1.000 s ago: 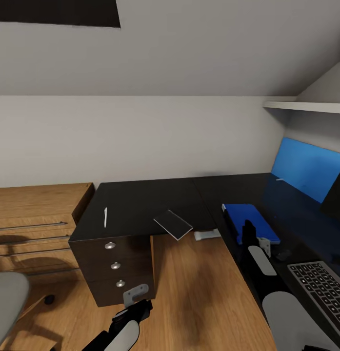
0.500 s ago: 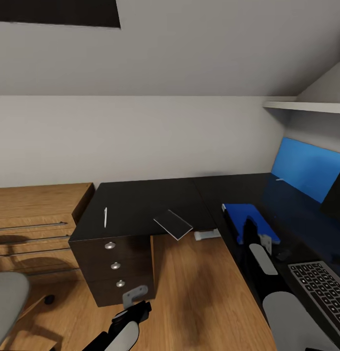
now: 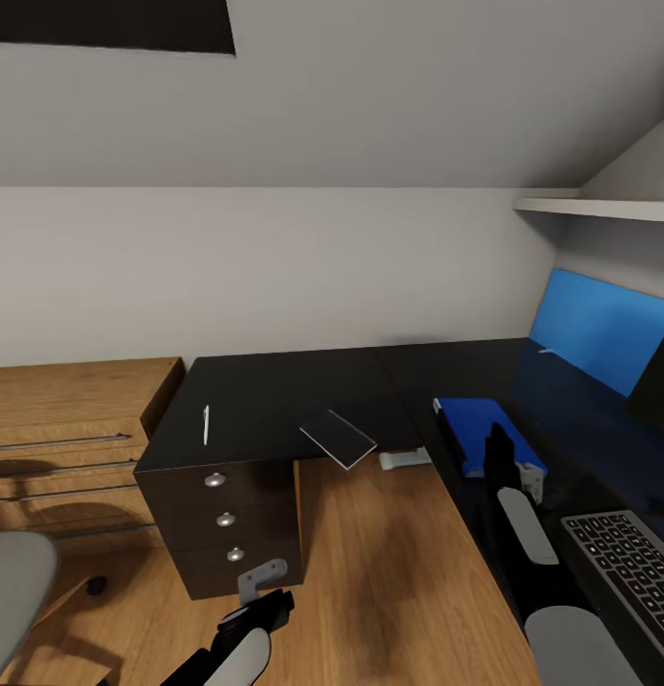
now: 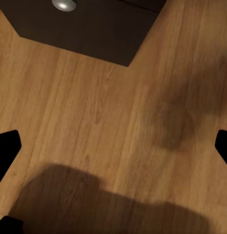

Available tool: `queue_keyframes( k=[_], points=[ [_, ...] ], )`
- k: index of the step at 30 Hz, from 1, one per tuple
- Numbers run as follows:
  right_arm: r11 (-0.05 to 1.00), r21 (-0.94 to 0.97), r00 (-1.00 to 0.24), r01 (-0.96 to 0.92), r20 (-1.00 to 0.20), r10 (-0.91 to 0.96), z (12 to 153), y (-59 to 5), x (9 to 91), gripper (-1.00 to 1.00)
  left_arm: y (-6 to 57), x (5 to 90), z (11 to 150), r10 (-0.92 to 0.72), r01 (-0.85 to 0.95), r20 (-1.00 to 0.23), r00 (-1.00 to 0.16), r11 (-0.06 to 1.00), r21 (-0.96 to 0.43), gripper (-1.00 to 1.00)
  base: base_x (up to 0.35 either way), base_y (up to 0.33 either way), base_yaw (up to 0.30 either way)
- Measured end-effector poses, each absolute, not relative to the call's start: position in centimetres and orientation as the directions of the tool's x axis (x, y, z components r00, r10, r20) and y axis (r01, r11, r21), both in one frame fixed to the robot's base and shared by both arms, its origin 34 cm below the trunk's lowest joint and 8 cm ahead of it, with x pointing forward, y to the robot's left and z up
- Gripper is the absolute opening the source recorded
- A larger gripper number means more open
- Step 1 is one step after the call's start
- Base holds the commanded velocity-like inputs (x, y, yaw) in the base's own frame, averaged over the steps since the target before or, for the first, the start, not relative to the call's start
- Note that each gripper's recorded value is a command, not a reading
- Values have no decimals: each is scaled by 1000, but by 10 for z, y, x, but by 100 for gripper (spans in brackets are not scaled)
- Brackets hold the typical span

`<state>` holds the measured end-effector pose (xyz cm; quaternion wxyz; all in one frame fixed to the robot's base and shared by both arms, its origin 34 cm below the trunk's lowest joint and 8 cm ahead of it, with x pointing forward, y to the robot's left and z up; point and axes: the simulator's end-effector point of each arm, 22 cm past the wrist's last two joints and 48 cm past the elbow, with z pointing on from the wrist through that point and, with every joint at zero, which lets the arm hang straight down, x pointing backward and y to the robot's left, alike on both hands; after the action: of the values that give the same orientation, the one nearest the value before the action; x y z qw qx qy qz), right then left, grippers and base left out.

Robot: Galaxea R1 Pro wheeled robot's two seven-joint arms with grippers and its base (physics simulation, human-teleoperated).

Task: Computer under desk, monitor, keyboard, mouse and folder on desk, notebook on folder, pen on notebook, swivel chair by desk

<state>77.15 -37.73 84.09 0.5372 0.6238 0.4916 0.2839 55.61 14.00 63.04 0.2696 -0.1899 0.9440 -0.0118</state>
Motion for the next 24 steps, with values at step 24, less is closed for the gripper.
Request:
queue_keyframes(
  k=[24],
  points=[
    [101, 957, 263, 271, -174, 949, 850, -322, 770, 100, 145, 560, 633, -386, -375, -522, -761, 918, -133, 100, 0, 136, 0]
  ],
)
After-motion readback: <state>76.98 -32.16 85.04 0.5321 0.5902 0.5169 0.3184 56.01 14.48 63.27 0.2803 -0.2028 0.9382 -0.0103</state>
